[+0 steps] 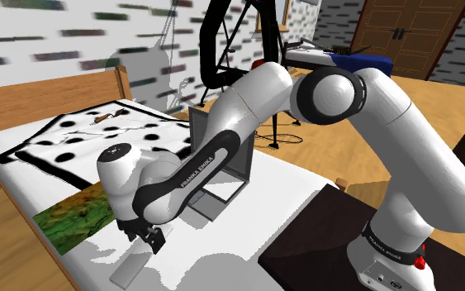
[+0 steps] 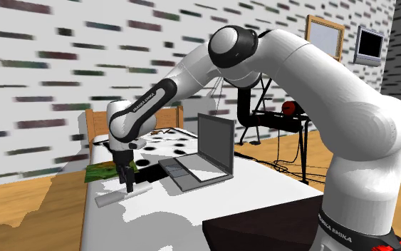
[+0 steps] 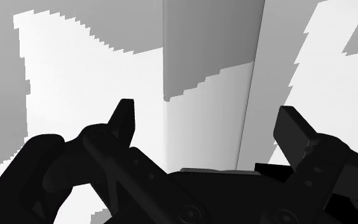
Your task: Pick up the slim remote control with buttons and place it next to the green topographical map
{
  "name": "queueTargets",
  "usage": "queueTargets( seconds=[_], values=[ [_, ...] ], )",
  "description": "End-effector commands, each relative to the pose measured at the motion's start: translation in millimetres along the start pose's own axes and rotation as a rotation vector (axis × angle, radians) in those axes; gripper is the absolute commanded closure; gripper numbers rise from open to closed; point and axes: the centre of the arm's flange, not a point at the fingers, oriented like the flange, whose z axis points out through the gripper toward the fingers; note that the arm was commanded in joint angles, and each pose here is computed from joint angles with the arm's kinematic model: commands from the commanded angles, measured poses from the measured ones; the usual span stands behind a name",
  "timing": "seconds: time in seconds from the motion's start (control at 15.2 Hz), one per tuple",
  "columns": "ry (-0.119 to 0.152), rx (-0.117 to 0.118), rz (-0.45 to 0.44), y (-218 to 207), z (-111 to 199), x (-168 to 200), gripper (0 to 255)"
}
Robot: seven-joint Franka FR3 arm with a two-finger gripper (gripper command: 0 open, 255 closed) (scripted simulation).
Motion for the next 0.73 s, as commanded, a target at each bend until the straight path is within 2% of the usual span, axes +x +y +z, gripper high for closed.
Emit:
queueTargets(
  seconds=[0.0, 0.13, 0.66],
  values=[
    [0.000, 0.001, 0.000, -1, -20, 0, 0],
    [0.000, 0.001, 0.000, -1, -43, 0, 0],
    [0.000, 0.001, 0.000, -1, -43, 0, 0]
  ],
)
